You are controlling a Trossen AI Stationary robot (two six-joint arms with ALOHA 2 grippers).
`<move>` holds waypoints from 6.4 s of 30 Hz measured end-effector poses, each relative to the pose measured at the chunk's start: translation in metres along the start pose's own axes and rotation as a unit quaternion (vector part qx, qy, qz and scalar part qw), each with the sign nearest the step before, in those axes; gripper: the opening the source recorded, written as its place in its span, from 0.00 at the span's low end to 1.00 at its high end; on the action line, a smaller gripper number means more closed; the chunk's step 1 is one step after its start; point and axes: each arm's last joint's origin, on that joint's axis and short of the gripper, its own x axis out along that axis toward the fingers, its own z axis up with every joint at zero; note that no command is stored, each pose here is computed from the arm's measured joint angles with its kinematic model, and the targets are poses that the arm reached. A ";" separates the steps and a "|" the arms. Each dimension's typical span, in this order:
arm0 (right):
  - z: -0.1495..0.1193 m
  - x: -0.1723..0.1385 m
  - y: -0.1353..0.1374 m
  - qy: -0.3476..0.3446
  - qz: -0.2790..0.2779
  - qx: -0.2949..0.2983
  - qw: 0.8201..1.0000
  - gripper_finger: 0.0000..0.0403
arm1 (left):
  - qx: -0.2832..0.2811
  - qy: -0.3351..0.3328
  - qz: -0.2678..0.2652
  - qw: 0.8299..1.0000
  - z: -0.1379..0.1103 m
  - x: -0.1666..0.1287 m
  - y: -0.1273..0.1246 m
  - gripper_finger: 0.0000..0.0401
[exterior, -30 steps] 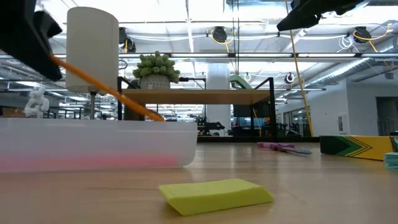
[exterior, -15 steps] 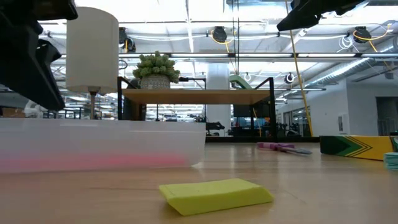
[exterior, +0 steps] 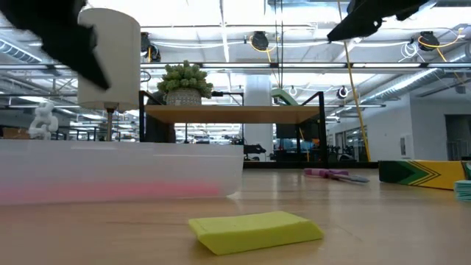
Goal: Pack school essentials
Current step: Put the purple scissors into the transparent box
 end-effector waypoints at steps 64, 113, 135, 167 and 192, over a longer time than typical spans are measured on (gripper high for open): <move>-0.077 0.134 -0.017 0.330 -0.193 0.400 0.833 0.48 | 0.119 -0.120 0.106 0.980 0.074 -0.013 0.063 0.46; -0.069 0.131 -0.019 0.300 -0.132 0.295 0.897 0.16 | 0.120 -0.119 0.107 0.980 0.074 -0.013 0.063 0.46; -0.026 0.140 -0.012 0.223 0.007 0.212 0.951 0.16 | 0.072 -0.080 0.133 0.985 0.047 -0.045 0.072 0.46; 0.087 0.238 0.053 0.086 0.167 0.149 0.971 0.16 | 0.053 -0.182 0.131 0.973 0.039 -0.086 0.070 0.46; 0.051 0.267 0.062 0.160 0.143 0.090 0.973 0.18 | 0.055 -0.182 0.131 0.973 0.039 -0.086 0.070 0.46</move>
